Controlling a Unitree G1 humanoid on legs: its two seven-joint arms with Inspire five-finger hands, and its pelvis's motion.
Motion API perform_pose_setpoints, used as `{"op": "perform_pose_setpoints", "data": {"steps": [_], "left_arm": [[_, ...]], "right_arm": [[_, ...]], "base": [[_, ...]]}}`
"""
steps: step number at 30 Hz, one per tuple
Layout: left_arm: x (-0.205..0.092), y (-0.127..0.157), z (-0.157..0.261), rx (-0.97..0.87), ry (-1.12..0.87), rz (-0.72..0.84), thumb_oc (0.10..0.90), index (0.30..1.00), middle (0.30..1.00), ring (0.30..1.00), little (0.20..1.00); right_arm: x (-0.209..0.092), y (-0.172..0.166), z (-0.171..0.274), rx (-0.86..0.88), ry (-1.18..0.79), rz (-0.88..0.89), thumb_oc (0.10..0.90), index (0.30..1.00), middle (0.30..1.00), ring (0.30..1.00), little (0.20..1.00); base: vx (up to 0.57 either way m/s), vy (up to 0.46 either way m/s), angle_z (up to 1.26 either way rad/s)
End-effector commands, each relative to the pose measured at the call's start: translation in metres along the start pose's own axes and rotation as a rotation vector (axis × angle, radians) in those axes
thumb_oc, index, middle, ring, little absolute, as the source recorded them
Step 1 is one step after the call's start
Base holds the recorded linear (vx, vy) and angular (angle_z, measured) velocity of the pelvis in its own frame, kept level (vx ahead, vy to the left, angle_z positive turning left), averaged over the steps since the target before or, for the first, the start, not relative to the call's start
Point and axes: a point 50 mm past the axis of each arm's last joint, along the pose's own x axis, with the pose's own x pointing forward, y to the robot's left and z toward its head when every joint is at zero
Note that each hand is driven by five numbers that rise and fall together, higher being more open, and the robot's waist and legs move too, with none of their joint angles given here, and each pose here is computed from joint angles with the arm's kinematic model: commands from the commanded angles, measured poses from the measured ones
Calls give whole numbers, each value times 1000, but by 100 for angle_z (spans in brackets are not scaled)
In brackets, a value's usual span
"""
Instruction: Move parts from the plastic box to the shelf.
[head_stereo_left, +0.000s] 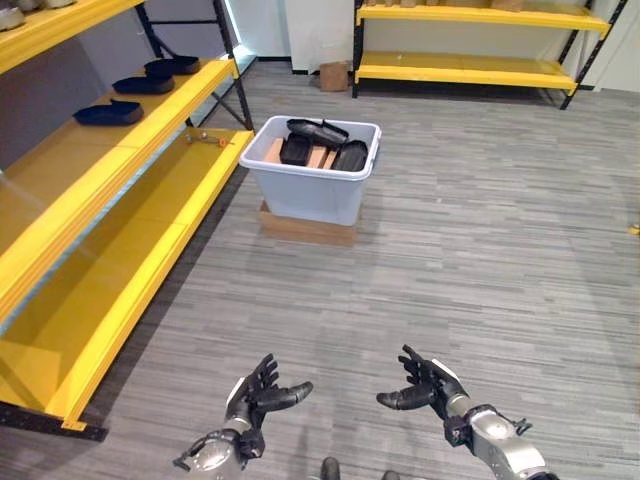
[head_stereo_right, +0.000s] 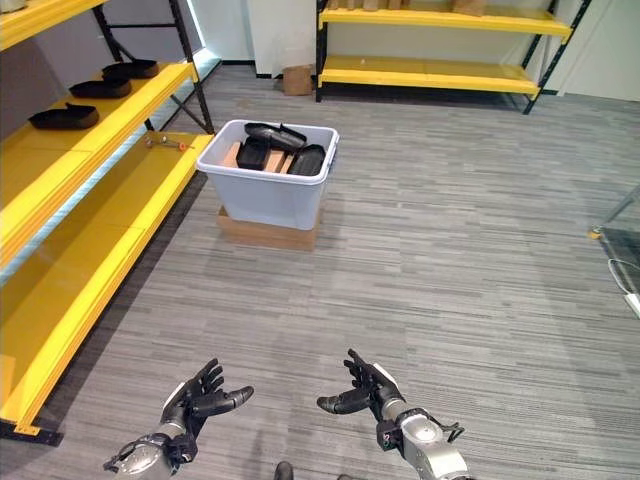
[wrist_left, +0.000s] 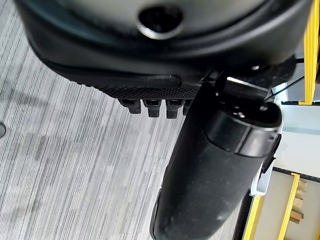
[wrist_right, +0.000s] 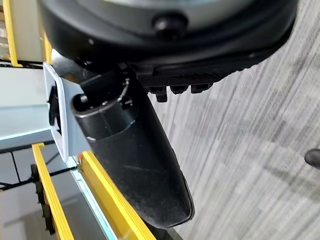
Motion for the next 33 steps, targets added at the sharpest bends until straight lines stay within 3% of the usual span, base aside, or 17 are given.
{"op": "perform_pose_setpoints", "data": {"steps": [1, 12, 22, 33], "left_arm": [[0, 2, 45, 90, -200, -58, 900, 1000, 1000, 1000, 1000], [4, -3, 44, 78, -201, -61, 900, 1000, 1000, 1000, 1000], [9, -13, 55, 39, -238, -82, 900, 1000, 1000, 1000, 1000], [8, -4, 51, 57, -218, -38, 900, 1000, 1000, 1000, 1000]], "right_arm": [[8, 13, 41, 3, -197, 83, 900, 1000, 1000, 1000, 1000], [2, 9, 37, 10, -193, 75, 900, 1000, 1000, 1000, 1000], [-5, -17, 49, 6, -233, -12, 900, 1000, 1000, 1000, 1000], [-11, -21, 36, 34, -206, -60, 900, 1000, 1000, 1000, 1000]], "base": [[131, 33, 65], [197, -53, 38], [229, -125, 42], [185, 71, 25]]}}
